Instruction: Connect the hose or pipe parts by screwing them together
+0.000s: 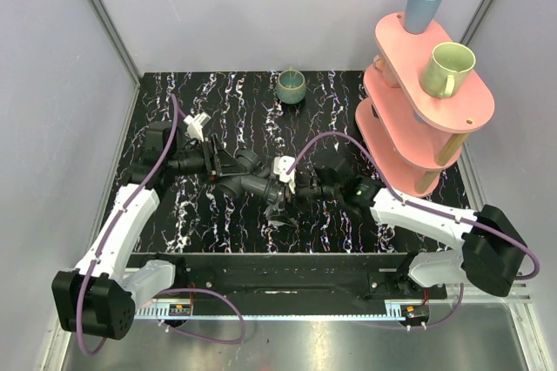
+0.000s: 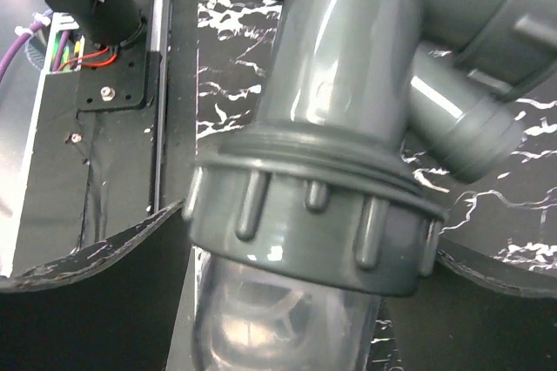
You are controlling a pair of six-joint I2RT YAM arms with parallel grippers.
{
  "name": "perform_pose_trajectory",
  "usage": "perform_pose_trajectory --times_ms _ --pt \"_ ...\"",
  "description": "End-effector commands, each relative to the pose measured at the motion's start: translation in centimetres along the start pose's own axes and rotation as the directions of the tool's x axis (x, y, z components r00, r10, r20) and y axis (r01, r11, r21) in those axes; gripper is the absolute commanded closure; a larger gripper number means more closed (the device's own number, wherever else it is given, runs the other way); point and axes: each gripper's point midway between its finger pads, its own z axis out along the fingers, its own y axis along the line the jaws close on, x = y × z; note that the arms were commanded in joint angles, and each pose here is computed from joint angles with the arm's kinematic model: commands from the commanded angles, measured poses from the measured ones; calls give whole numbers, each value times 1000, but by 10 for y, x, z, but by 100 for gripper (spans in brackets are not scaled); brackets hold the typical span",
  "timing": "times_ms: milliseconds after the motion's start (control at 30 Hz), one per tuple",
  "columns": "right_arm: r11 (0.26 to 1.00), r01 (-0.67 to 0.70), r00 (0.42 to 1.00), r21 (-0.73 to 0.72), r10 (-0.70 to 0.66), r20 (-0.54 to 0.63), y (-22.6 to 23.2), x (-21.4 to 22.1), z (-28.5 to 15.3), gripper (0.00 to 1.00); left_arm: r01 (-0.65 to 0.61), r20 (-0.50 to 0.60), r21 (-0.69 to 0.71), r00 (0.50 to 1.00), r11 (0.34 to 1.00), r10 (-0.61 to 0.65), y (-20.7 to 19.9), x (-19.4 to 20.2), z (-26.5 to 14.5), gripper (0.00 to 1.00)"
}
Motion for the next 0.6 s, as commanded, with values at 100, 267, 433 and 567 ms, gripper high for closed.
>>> perform_pose_trajectory --times_ms 100,267,433,567 --pt "999 -25 999 -20 26 19 6 -7 7 10 -107 65 95 993 990 101 -34 -14 -9 100" --pt "996 -8 1000 86 6 17 -8 -18 -6 7 -110 83 12 991 994 109 -17 -18 -7 100" --pt "985 34 998 168 -42 41 -14 -38 -29 5 -96 117 -39 988 995 100 -10 -26 -7 100" --pt "977 87 994 192 -98 44 -15 -52 -42 5 -66 130 -36 989 997 70 -10 -26 -6 100"
